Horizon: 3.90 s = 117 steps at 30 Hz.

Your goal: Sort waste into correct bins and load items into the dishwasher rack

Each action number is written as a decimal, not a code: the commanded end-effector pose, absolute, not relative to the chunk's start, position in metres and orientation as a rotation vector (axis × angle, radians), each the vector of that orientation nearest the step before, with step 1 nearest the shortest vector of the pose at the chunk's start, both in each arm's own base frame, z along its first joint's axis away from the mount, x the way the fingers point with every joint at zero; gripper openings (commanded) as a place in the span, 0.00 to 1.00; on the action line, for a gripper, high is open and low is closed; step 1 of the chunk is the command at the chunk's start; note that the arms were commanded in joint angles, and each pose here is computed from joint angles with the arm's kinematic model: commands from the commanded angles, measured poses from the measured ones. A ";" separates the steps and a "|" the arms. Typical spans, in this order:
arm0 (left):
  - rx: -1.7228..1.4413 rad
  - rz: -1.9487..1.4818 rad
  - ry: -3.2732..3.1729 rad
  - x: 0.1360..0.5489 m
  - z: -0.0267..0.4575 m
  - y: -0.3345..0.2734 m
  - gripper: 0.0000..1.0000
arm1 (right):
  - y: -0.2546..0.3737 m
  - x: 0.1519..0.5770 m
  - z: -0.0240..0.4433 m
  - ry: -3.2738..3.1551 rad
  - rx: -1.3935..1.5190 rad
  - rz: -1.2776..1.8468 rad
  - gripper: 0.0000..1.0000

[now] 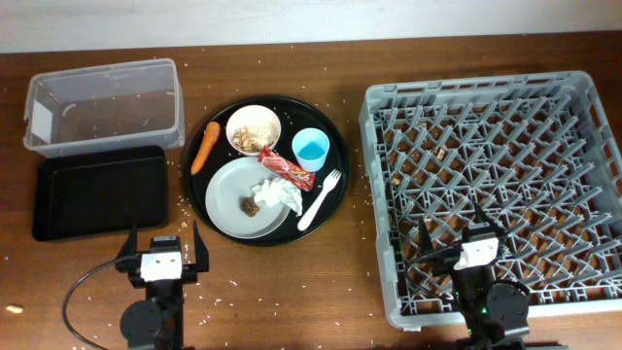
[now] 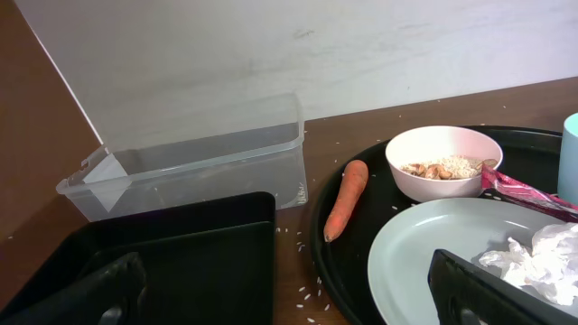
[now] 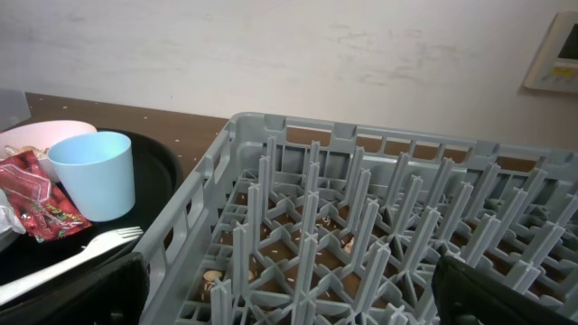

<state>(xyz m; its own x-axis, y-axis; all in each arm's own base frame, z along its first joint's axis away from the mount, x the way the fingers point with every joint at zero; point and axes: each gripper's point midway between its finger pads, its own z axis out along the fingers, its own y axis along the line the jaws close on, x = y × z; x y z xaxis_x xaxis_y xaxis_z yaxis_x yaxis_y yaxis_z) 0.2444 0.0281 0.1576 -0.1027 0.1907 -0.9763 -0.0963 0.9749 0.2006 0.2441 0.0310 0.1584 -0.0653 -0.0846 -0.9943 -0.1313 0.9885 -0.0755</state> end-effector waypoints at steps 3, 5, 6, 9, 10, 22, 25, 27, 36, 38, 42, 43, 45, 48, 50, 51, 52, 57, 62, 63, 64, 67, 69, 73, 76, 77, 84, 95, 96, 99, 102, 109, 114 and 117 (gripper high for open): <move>0.095 0.244 1.655 0.245 0.156 0.026 0.99 | 0.029 0.244 0.156 1.642 -0.153 0.033 0.99; 0.095 0.243 1.655 0.245 0.156 0.026 0.99 | 0.029 0.244 0.156 1.642 -0.153 0.033 0.99; 0.095 0.243 1.655 0.245 0.156 0.026 0.99 | 0.029 0.244 0.156 1.642 -0.153 0.033 0.98; 0.095 0.243 1.655 0.245 0.156 0.026 0.99 | 0.029 0.244 0.156 1.642 -0.153 0.033 0.99; 0.095 0.243 1.655 0.245 0.156 0.026 0.99 | 0.029 0.244 0.156 1.642 -0.153 0.033 0.99; 0.095 0.243 1.655 0.245 0.156 0.026 0.99 | 0.029 0.244 0.156 1.642 -0.153 0.033 0.99; 0.095 0.243 1.655 0.245 0.156 0.026 0.99 | 0.029 0.244 0.156 1.642 -0.153 0.033 0.99; 0.095 0.243 1.655 0.245 0.156 0.026 0.99 | 0.029 0.244 0.156 1.642 -0.153 0.033 0.99; 0.095 0.243 1.655 0.245 0.156 0.026 0.99 | 0.029 0.244 0.156 1.642 -0.153 0.033 0.99; 0.095 0.243 1.655 0.245 0.156 0.026 0.99 | 0.029 0.244 0.156 1.642 -0.153 0.033 0.99; 0.095 0.243 1.655 0.245 0.156 0.026 0.99 | 0.029 0.244 0.156 1.642 -0.153 0.033 0.99; 0.095 0.243 1.655 0.245 0.156 0.026 0.99 | 0.029 0.244 0.156 1.642 -0.153 0.033 0.99; 0.095 0.243 1.655 0.245 0.156 0.026 0.99 | 0.029 0.244 0.156 1.642 -0.153 0.033 0.99; 0.087 0.253 1.656 0.244 0.156 0.028 0.99 | 0.029 0.244 0.156 1.642 -0.153 0.033 0.99; 0.075 0.266 1.657 0.244 0.156 0.031 0.99 | 0.024 0.245 0.156 1.642 -0.131 0.009 0.99; 0.075 0.266 1.657 0.244 0.156 0.031 0.99 | 0.018 0.245 0.158 1.638 -0.104 -0.018 0.99; 0.076 0.265 1.657 0.244 0.156 0.030 0.99 | 0.019 0.245 0.158 1.637 -0.108 -0.014 0.99; 0.075 0.266 1.657 0.244 0.156 0.031 0.99 | 0.027 0.245 0.156 1.642 -0.145 0.025 0.99; 0.150 0.194 1.560 0.246 0.178 0.013 0.99 | 0.033 0.244 0.163 1.611 -0.168 0.054 0.99; 0.152 0.196 1.516 0.246 0.188 0.012 0.99 | 0.033 0.244 0.168 1.594 -0.165 0.056 0.99; 0.151 0.201 1.485 0.245 0.196 0.012 0.99 | 0.033 0.244 0.173 1.583 -0.161 0.057 0.99; 0.147 0.214 1.388 0.239 0.232 0.012 0.99 | 0.032 0.239 0.205 1.519 -0.156 0.056 0.99; 0.146 0.220 1.350 0.234 0.259 0.011 0.99 | 0.027 0.234 0.233 1.469 -0.131 0.039 0.99; 0.147 0.217 1.368 0.244 0.301 0.012 0.99 | 0.025 0.226 0.288 1.406 -0.108 0.053 0.99; 0.150 0.207 1.439 0.263 0.321 0.014 0.99 | 0.025 0.225 0.315 1.443 -0.108 0.054 0.99; 0.151 0.204 1.463 0.270 0.328 0.015 0.99 | 0.025 0.226 0.322 1.472 -0.111 0.053 0.99; 0.265 0.041 1.695 0.351 0.367 -0.001 0.99 | 0.032 0.259 0.368 1.693 -0.135 0.061 0.99; 0.416 -0.217 2.278 0.474 0.303 -0.059 0.99 | 0.057 0.325 0.329 2.317 -0.182 0.180 0.99; 0.436 -0.239 2.298 0.476 0.293 -0.067 0.99 | 0.061 0.330 0.319 2.350 -0.193 0.204 0.99; 0.488 -0.320 2.372 0.480 0.258 -0.093 0.99 | 0.071 0.340 0.292 2.444 -0.215 0.266 0.99; 0.527 -0.384 2.441 0.479 0.229 -0.113 0.99 | 0.080 0.343 0.270 2.525 -0.231 0.326 0.99; 0.474 -0.447 2.438 0.490 0.217 -0.150 0.98 | 0.077 0.346 0.258 2.568 -0.219 0.305 0.77; 0.198 -0.207 2.542 0.515 0.164 -0.154 0.93 | 0.077 0.346 0.258 2.569 -0.219 0.305 0.70; 0.212 -0.210 2.584 0.522 0.123 -0.177 0.84 | 0.076 0.344 0.257 2.578 -0.218 0.301 0.68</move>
